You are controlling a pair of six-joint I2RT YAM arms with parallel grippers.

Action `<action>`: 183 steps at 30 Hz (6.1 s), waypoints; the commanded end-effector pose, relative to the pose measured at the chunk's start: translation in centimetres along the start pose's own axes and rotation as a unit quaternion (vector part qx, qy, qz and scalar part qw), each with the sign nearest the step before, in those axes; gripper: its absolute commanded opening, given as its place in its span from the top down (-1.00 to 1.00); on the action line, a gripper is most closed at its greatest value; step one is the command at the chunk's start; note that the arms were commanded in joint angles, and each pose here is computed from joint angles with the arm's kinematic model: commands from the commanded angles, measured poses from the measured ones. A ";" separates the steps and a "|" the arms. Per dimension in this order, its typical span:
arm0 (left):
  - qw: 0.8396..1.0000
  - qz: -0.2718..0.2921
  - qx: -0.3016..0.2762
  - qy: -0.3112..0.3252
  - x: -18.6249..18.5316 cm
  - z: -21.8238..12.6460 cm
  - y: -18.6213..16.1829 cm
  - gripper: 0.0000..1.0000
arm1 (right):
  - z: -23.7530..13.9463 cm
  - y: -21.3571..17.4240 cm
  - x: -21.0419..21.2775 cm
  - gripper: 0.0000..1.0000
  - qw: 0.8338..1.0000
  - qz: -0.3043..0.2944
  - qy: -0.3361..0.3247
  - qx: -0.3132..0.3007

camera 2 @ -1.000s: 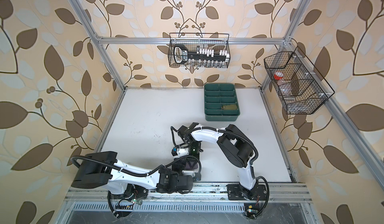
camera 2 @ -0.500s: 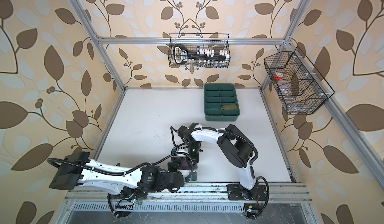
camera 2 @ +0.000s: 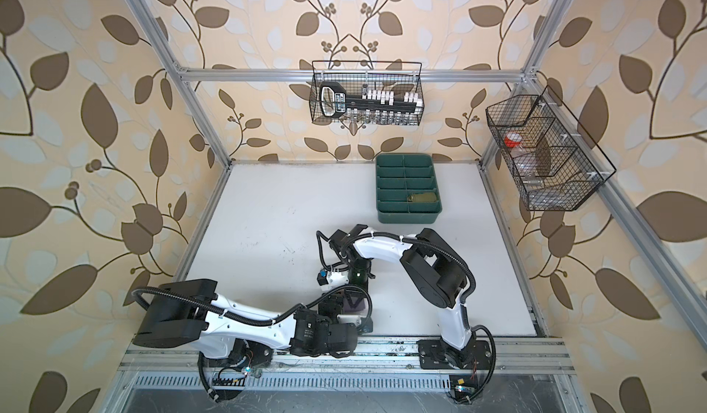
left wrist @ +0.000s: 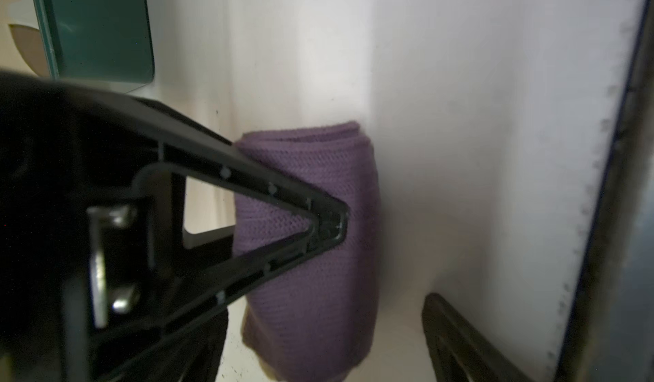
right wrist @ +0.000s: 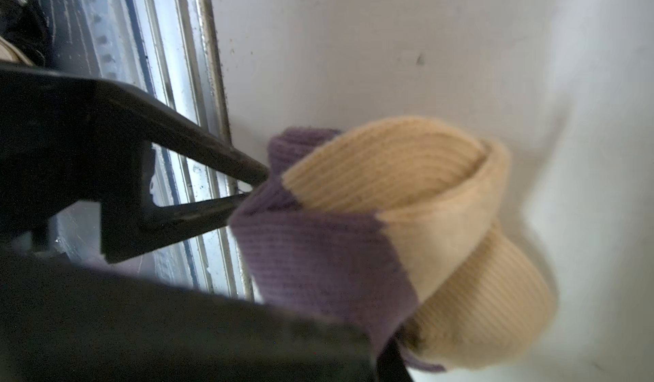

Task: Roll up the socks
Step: 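Reach the left gripper across and grasp the roll beside the right gripper, then open and withdraw the right gripper while the left gripper holds the roll, then bring the right gripper back and pinch the roll beside the left gripper, then open and lift the left gripper off the roll while the right gripper holds it, then reach the left gripper across and grasp the roll beside the right gripper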

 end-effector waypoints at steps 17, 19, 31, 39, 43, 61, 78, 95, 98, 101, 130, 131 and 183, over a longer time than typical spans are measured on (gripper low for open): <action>1.000 0.009 0.029 -0.005 -0.2 2.1 1.5 0.95 | -1.8 -0.4 -0.1 0.28 0.997 -0.010 -0.065 -0.042; 0.999 0.016 0.030 -0.017 -0.5 2.2 1.3 0.99 | -2.3 -1.4 -0.1 0.00 0.995 -0.008 -0.087 -0.051; 0.994 0.029 0.027 -0.105 -0.9 2.2 1.6 1.00 | -14.1 -6.6 -2.6 -1.00 0.907 0.106 -0.316 -0.258; 0.958 -0.036 0.011 -0.284 1.8 1.9 2.3 0.99 | -24.3 -15.9 1.9 -1.00 0.689 0.194 -0.477 -0.509; 0.923 -0.066 0.016 -0.379 2.3 2.5 2.8 0.98 | -23.0 -18.3 5.2 -1.00 0.660 0.105 -0.499 -0.552; 0.763 -0.280 0.055 -0.579 -0.2 8.7 2.3 0.98 | -10.1 -23.1 11.5 -1.00 0.831 -0.224 -0.375 -0.344; 0.756 -0.339 0.065 -0.556 -1.3 10.3 0.5 0.97 | -2.9 -17.7 8.6 -0.87 0.879 -0.261 -0.326 -0.230; 0.759 -0.345 0.065 -0.548 -1.3 10.2 0.3 0.96 | -1.0 -12.1 5.1 -0.54 0.875 -0.235 -0.394 -0.157; 0.761 -0.343 0.065 -0.547 -1.3 10.2 0.3 0.96 | 0.0 -12.0 4.5 -0.41 0.879 -0.239 -0.392 -0.132; 0.763 -0.342 0.064 -0.544 -1.1 10.2 0.3 0.95 | 0.8 -12.0 4.5 -0.40 0.882 -0.244 -0.384 -0.126; 0.886 -0.370 -0.068 -0.271 15.3 4.6 -3.5 -0.98 | 3.6 -11.8 5.3 0.96 0.934 -0.223 -0.259 -0.105; 0.890 -0.381 -0.077 -0.238 17.0 3.5 -4.7 -0.98 | 3.5 -11.6 5.3 0.96 0.936 -0.218 -0.255 -0.109; 0.998 -0.064 -0.018 -0.003 0.9 -0.7 5.2 -0.59 | 1.0 -6.1 2.6 0.97 0.994 -0.037 -0.082 -0.060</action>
Point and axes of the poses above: each gripper's point midway between its finger pads, its own z axis out along the fingers, its own x axis along the line the jaws close on, y = z × x, the point moved 8 cm from there along -z, back along the fingers, and after that the axes turned 14 degrees about z, right-handed, at the moved point
